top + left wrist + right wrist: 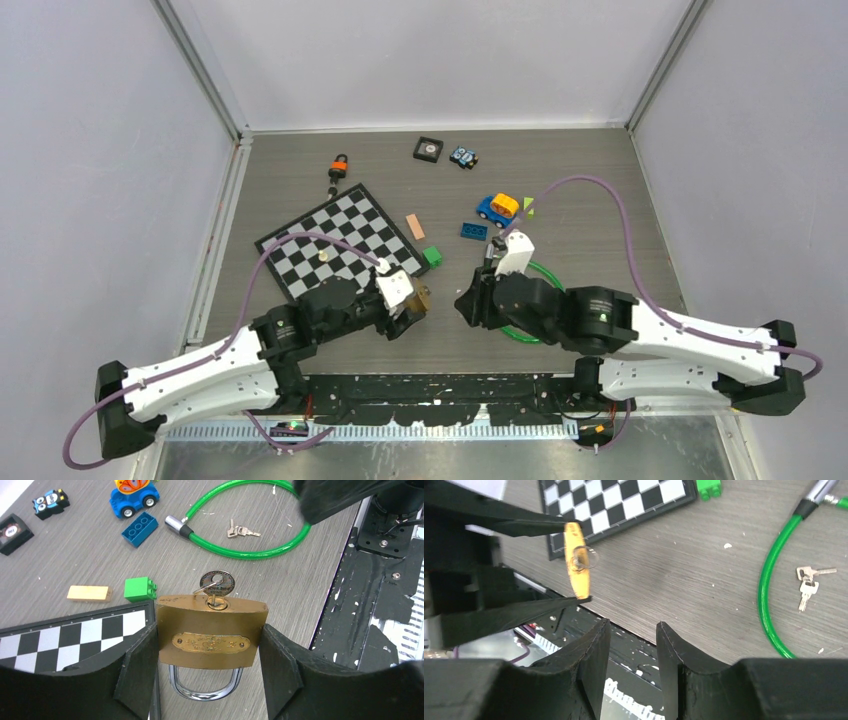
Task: Lock with the key
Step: Remove the key from the lock.
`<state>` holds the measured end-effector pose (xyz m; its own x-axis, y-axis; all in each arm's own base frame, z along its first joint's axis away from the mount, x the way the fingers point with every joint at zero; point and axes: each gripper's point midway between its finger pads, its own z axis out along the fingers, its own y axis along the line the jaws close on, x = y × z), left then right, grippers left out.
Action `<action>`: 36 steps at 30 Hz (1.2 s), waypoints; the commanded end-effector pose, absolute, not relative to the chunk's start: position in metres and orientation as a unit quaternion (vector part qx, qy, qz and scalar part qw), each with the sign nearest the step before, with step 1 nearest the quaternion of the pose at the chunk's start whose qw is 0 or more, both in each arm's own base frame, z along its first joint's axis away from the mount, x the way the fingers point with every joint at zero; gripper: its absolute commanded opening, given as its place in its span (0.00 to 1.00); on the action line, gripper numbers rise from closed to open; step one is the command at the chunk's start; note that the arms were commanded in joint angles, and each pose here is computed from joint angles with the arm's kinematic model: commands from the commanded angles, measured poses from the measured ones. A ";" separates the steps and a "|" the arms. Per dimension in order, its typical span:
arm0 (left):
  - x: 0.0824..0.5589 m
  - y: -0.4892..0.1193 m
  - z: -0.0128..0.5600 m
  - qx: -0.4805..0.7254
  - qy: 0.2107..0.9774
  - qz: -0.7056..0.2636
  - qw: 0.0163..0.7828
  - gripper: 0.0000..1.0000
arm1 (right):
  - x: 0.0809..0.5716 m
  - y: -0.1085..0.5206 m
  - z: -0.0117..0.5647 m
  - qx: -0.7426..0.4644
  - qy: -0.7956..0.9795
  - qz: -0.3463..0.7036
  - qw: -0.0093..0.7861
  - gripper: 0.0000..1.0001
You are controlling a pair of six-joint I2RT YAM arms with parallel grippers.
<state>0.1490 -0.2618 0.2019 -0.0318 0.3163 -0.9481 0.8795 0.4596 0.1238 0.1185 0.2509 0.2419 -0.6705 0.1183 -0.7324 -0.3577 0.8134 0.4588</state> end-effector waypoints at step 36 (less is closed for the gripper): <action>0.120 -0.301 0.244 0.531 0.544 -0.347 0.550 0.00 | 0.113 0.305 0.220 -0.164 0.834 0.410 0.332 0.28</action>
<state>0.1190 -0.2832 0.1792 0.0848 0.3830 -0.9198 0.9664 0.1931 0.1695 0.1067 0.3001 0.2082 -0.7556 -0.0395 -0.6539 -0.5244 0.6346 0.5677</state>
